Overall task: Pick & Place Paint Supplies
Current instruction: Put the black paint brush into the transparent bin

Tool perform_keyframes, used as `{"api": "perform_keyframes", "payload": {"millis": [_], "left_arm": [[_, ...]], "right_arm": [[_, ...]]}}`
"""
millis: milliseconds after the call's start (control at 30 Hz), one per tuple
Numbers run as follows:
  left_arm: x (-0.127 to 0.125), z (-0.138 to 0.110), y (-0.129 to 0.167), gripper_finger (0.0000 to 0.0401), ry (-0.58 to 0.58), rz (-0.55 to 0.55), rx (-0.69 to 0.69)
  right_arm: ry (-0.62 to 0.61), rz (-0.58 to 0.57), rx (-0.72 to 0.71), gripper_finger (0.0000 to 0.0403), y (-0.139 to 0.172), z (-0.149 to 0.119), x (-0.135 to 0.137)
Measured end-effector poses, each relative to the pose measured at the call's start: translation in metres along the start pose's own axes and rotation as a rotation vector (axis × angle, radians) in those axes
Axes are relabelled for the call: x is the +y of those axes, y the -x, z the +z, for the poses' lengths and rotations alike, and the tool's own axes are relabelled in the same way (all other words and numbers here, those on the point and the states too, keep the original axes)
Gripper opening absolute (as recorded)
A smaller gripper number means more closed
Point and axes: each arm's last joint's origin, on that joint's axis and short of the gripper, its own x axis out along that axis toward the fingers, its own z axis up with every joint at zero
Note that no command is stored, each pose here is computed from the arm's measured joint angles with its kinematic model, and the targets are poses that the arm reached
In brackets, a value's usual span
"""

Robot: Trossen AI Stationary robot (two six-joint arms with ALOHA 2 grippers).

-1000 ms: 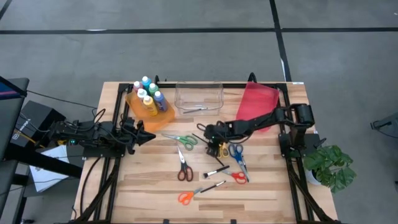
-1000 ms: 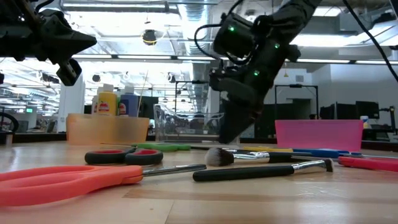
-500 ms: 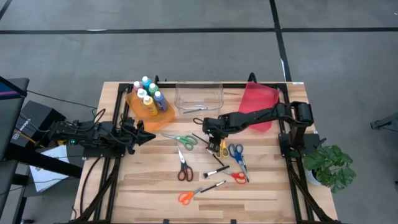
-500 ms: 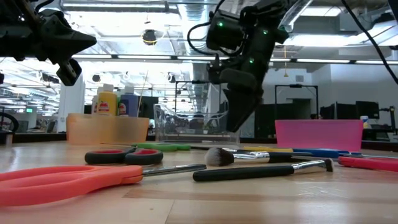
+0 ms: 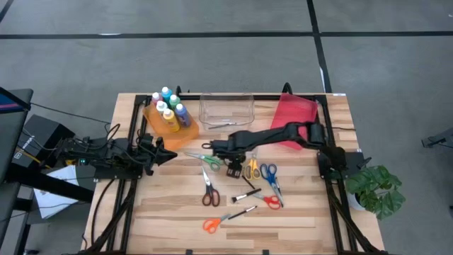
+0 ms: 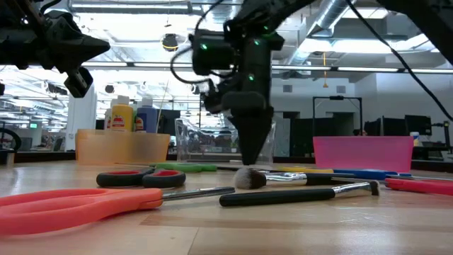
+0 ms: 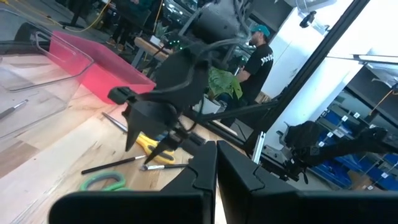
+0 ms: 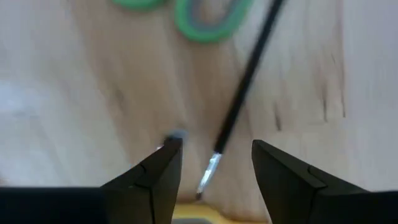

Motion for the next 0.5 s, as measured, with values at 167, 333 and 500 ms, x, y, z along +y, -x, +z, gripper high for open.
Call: {"api": "perform_keyframes", "payload": {"millis": [167,333,500], "left_arm": [[0.0001,-0.0002,0.0,0.0005,-0.001,0.0,0.003],[-0.0001,0.0001,0.0,0.0006,0.0,-0.002,-0.001],[-0.0001,0.0001,0.0,0.0006,0.0,-0.001,0.0]], "right_arm": [[0.018,-0.002,0.014,0.0189,-0.0023,0.006,0.0027],[0.01,-0.012,0.05,0.0183,-0.0055,0.0015,0.0001],[0.005,-0.014,0.06,0.0175,-0.0056,0.0009,-0.0024]]}}
